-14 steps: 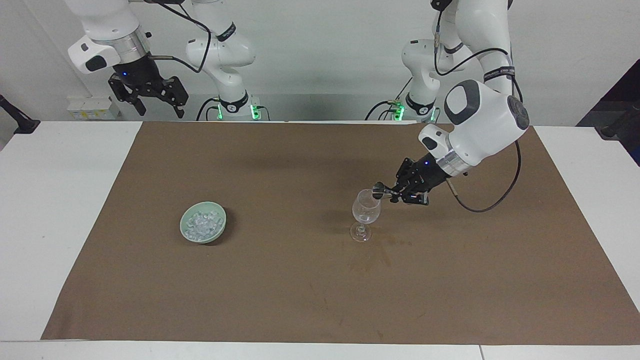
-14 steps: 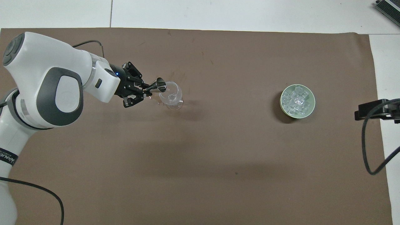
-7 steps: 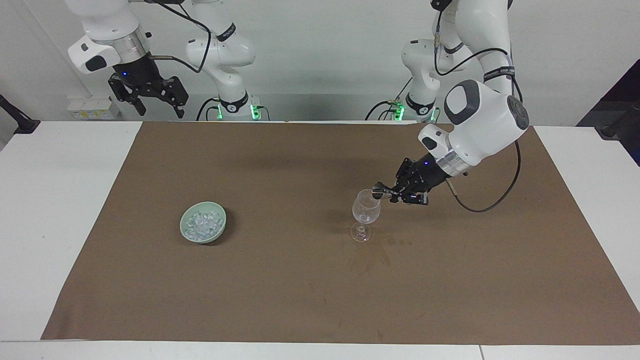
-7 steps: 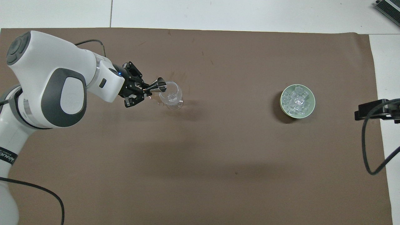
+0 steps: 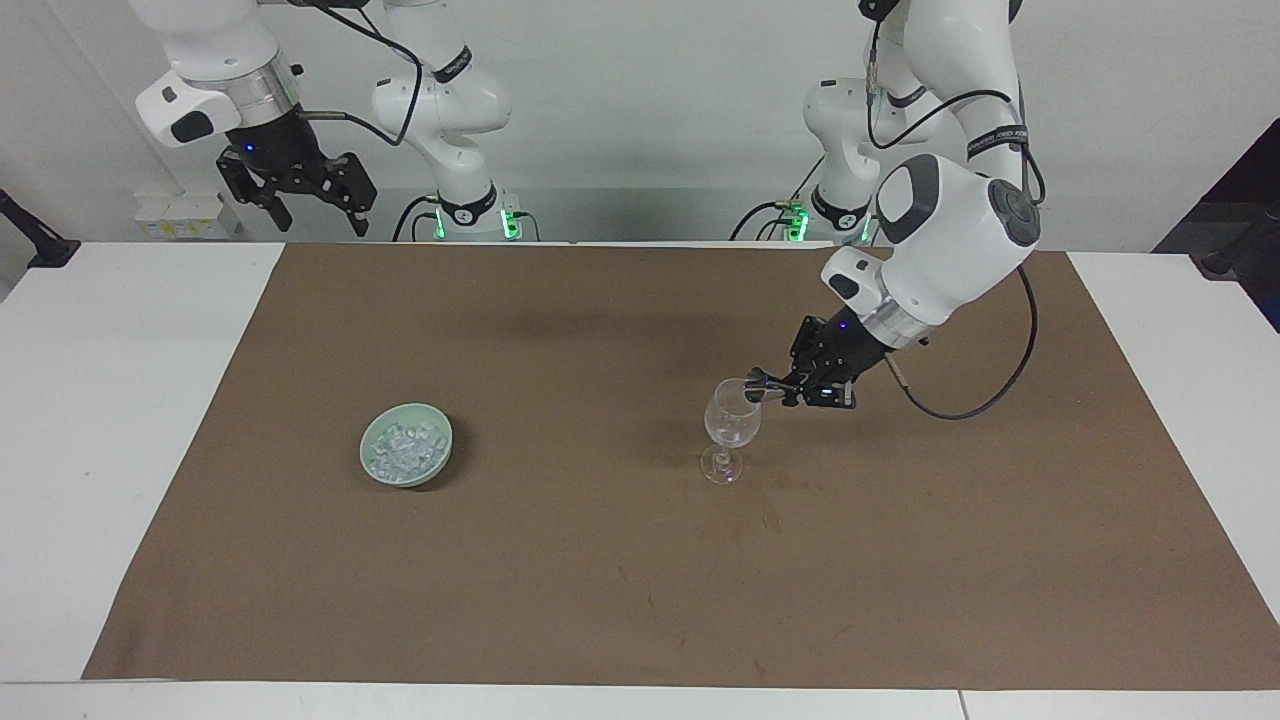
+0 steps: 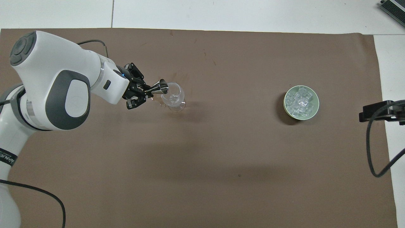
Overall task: Pour wine and add ice with both arms
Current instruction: 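Hold the cylinder tilted over the cup to pour with the left gripper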
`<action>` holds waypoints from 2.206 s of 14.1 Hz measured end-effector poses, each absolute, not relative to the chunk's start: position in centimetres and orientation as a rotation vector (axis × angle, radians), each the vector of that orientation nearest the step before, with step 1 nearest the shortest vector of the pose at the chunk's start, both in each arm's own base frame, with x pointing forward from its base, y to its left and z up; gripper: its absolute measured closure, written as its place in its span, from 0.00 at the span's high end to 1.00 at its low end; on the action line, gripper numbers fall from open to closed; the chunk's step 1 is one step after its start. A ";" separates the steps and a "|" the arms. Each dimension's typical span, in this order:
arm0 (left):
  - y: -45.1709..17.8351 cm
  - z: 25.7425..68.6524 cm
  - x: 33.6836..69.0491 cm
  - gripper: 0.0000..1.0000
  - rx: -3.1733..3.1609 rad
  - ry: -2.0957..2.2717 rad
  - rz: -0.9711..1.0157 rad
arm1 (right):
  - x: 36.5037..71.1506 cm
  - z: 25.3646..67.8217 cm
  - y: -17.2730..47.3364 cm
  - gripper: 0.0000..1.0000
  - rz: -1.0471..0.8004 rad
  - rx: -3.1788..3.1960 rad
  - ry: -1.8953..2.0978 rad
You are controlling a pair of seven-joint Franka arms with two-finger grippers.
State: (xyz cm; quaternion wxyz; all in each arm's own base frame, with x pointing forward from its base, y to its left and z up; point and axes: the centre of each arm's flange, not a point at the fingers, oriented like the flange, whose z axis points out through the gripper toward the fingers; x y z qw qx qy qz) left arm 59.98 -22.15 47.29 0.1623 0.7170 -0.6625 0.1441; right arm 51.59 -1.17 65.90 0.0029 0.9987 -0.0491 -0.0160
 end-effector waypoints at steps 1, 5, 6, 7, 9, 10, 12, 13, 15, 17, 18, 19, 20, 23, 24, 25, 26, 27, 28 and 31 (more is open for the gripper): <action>-22.4 47.3 59.9 0.22 2.053 -1.893 0.403 | 51.6 65.9 -1.2 1.00 -0.050 3.132 -0.154; -22.7 47.6 59.8 0.22 2.082 -1.912 0.383 | 51.6 65.9 -1.2 1.00 -0.050 3.132 -0.154; -22.7 47.8 59.9 0.22 2.102 -1.913 0.378 | 51.6 65.9 -1.2 1.00 -0.050 3.132 -0.154; -22.7 48.1 60.0 0.22 2.114 -1.912 0.379 | 51.6 65.9 -1.2 1.00 -0.050 3.132 -0.154; -23.1 48.4 60.0 0.22 2.120 -1.913 0.380 | 51.6 65.9 -1.2 1.00 -0.050 3.132 -0.154; -23.2 48.4 59.9 0.22 2.124 -1.907 0.378 | 51.6 65.9 -1.2 1.00 -0.050 3.132 -0.154; -23.5 48.4 59.8 0.22 2.140 -1.913 0.363 | 51.6 65.9 -1.2 1.00 -0.050 3.132 -0.154; -23.7 48.4 59.7 0.22 2.145 -1.920 0.357 | 51.6 65.9 -1.2 1.00 -0.050 3.132 -0.154; -24.0 48.3 59.6 0.22 2.149 -1.925 0.351 | 51.6 65.9 -1.2 1.00 -0.050 3.132 -0.154; -24.0 48.4 59.6 0.22 2.156 -1.939 0.346 | 51.6 65.9 -1.2 1.00 -0.050 3.132 -0.154; -24.0 48.6 59.6 0.22 2.159 -1.945 0.347 | 51.6 65.9 -1.2 1.00 -0.050 3.132 -0.154; -23.9 48.7 59.7 0.22 2.164 -1.951 0.346 | 51.6 65.9 -1.2 1.00 -0.050 3.132 -0.154; -23.9 48.7 59.7 0.22 2.172 -1.956 0.342 | 51.6 65.9 -1.2 1.00 -0.050 3.132 -0.154; -24.2 48.8 59.6 0.22 2.194 -1.963 0.327 | 51.6 65.9 -1.2 1.00 -0.050 3.132 -0.154; -24.5 48.7 59.5 0.22 2.201 -1.962 0.322 | 51.6 65.9 -1.2 1.00 -0.050 3.132 -0.154; -24.8 48.7 59.4 0.22 2.205 -1.964 0.317 | 51.6 65.9 -1.2 1.00 -0.050 3.132 -0.154; -25.0 48.7 59.3 0.22 2.209 -1.973 0.311 | 51.6 65.9 -1.2 1.00 -0.050 3.132 -0.154; -25.2 48.7 59.2 0.22 2.211 -1.982 0.306 | 51.6 65.9 -1.2 1.00 -0.050 3.132 -0.154; -25.3 48.7 59.1 0.22 2.212 -1.988 0.303 | 51.6 65.9 -1.2 1.00 -0.050 3.132 -0.154; -25.3 48.8 59.1 0.22 2.220 -1.988 0.300 | 51.6 65.9 -1.2 1.00 -0.050 3.132 -0.154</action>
